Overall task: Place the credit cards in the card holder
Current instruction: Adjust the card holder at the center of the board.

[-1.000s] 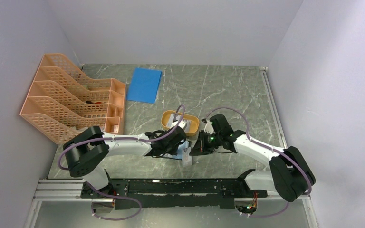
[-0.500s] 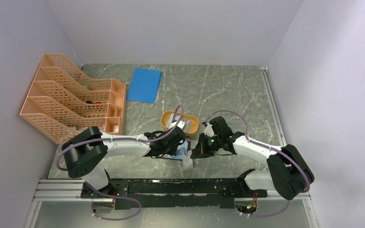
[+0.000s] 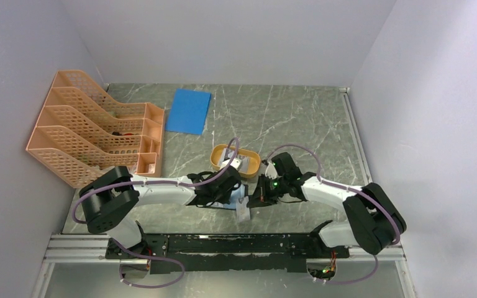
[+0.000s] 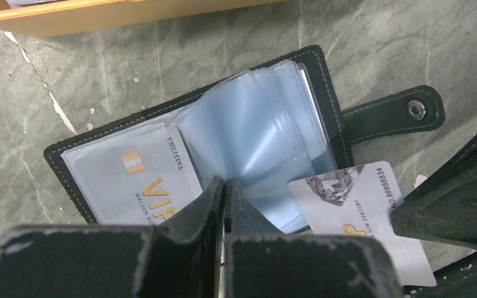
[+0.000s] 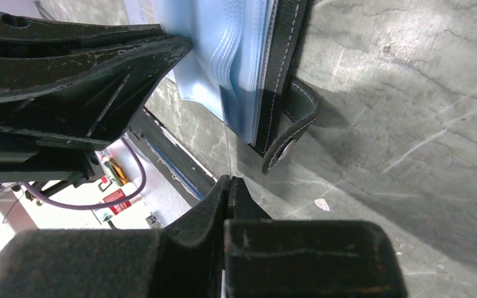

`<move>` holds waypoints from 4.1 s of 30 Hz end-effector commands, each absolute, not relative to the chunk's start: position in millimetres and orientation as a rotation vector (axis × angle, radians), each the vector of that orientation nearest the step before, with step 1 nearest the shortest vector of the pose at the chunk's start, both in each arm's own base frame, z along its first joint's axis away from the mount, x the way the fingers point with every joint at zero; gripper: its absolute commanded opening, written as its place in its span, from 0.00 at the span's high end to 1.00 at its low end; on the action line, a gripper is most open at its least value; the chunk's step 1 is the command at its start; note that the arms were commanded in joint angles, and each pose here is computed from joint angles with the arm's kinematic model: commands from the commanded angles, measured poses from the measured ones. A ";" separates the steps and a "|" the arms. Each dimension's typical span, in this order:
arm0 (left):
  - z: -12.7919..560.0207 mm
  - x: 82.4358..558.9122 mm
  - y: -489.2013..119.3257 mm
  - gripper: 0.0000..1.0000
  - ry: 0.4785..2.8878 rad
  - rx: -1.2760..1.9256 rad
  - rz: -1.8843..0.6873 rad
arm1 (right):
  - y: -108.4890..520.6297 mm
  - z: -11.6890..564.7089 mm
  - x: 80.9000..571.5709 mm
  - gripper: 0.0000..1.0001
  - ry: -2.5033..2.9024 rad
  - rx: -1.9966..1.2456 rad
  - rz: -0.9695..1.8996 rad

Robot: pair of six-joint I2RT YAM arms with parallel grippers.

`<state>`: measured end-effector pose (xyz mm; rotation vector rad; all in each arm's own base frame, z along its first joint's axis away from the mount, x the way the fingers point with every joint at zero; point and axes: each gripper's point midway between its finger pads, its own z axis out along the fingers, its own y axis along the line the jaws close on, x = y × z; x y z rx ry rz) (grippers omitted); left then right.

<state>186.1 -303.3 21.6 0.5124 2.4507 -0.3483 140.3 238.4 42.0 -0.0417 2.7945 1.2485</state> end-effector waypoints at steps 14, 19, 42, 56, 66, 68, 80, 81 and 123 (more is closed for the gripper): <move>53.8 189.9 -310.1 0.41 2.408 0.508 -0.369 | 245.0 36.4 144.7 1.00 2.801 -0.098 1.209; 43.0 197.0 -315.4 0.33 2.422 0.549 -0.299 | 244.9 36.3 146.2 1.00 2.801 -0.097 1.202; 22.3 206.0 -292.8 0.95 2.435 0.517 -0.114 | 235.4 68.8 156.5 1.00 2.726 -0.147 1.116; 19.3 198.9 -288.8 0.95 2.445 0.489 -0.160 | 254.3 67.2 177.8 1.00 2.706 -0.135 1.196; 23.3 197.7 -291.5 0.95 2.445 0.479 -0.190 | 257.6 55.6 175.5 1.00 2.733 -0.119 1.228; 24.8 197.7 -292.4 0.95 2.444 0.476 -0.196 | 259.0 56.2 175.7 1.00 2.731 -0.123 1.236; 25.4 197.5 -290.6 0.95 2.443 0.474 -0.191 | 243.3 73.4 190.8 1.00 2.688 -0.100 1.056; 25.8 197.8 -290.8 0.95 2.442 0.474 -0.191 | 245.0 74.8 191.3 1.00 2.684 -0.104 1.068; 37.8 196.1 -293.1 0.95 2.434 0.441 -0.245 | 266.9 48.6 184.4 1.00 2.765 -0.042 1.389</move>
